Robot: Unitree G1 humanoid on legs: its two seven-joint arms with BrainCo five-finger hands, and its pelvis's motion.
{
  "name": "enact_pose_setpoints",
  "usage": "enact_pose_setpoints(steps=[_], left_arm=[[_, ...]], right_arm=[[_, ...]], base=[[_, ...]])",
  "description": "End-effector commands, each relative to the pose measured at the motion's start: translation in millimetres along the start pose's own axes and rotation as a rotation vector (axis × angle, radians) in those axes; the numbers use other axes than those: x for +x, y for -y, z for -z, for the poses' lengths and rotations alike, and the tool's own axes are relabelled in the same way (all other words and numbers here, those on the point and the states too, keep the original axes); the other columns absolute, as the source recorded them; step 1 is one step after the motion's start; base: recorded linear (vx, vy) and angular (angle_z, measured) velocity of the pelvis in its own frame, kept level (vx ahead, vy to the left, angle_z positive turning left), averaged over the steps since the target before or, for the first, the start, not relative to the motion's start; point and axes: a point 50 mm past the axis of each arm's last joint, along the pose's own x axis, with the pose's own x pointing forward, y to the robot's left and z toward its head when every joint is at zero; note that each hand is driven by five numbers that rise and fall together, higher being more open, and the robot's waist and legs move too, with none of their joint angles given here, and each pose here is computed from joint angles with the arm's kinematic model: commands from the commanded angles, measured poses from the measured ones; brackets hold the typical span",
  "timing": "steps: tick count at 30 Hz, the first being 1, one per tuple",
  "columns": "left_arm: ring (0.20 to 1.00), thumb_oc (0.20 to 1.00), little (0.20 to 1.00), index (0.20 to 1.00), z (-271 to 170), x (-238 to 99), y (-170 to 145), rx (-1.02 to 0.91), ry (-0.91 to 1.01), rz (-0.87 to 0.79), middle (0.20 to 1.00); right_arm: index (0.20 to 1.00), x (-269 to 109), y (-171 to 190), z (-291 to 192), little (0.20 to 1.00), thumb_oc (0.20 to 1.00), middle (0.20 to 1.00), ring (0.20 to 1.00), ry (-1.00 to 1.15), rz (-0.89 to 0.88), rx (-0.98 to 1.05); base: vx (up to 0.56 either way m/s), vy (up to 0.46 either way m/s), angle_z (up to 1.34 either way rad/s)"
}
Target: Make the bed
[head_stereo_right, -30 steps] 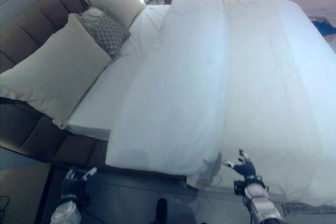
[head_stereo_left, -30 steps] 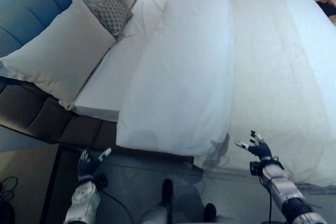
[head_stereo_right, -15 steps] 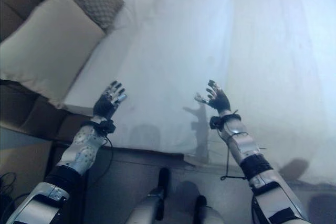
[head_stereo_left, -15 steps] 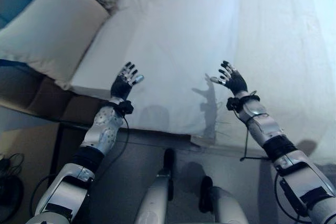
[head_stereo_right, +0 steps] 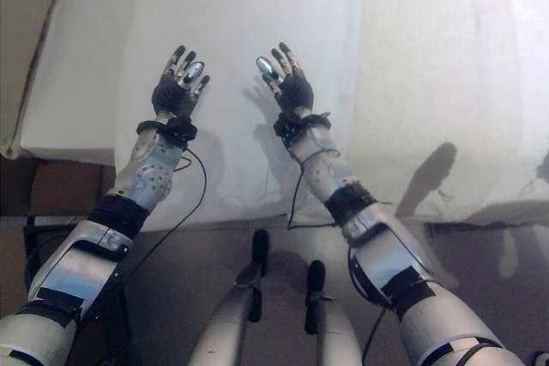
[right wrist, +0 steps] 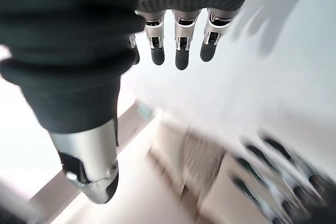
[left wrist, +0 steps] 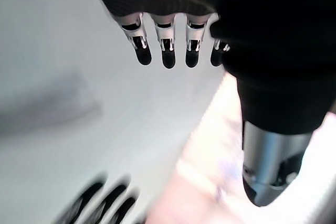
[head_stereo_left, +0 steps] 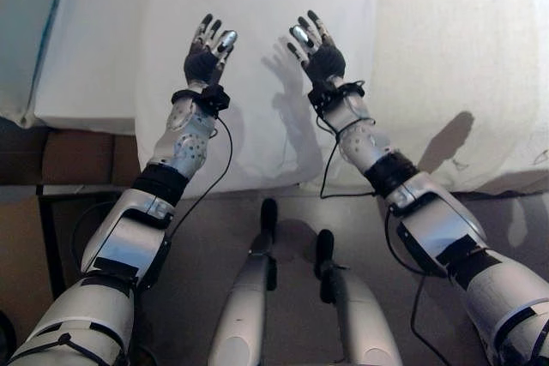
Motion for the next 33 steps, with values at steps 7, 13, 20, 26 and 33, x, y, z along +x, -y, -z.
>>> enact_pose_setpoints(steps=[7,13,20,26,33], left_arm=[[1.0,1.0,1.0,1.0,-31,18,-20,0.059,0.09,-0.293,1.0],[1.0,1.0,1.0,1.0,-1,-2,-72,0.131,-0.037,-0.51,1.0],[1.0,1.0,1.0,1.0,43,-58,-143,0.169,-0.223,-0.721,1.0],[1.0,1.0,1.0,1.0,93,-162,-215,0.113,-0.439,-0.998,1.0],[1.0,1.0,1.0,1.0,118,-287,-255,0.087,-0.578,-1.33,1.0]], right_arm=[[1.0,12,28,-17,1.0,1.0,1.0,1.0,-0.019,0.263,-0.158],[1.0,-2,73,-7,1.0,1.0,1.0,1.0,-0.096,0.445,-0.317],[1.0,-47,138,34,1.0,1.0,1.0,1.0,-0.268,0.639,-0.345],[1.0,-149,228,73,1.0,1.0,1.0,1.0,-0.465,0.96,-0.285],[1.0,-288,289,83,1.0,1.0,1.0,1.0,-0.552,1.391,-0.224]], base=[[0.06,-0.037,0.19],[0.01,-0.016,0.08],[0.0,-0.012,0.08],[-0.01,-0.005,0.02],[-0.05,-0.013,0.02]])
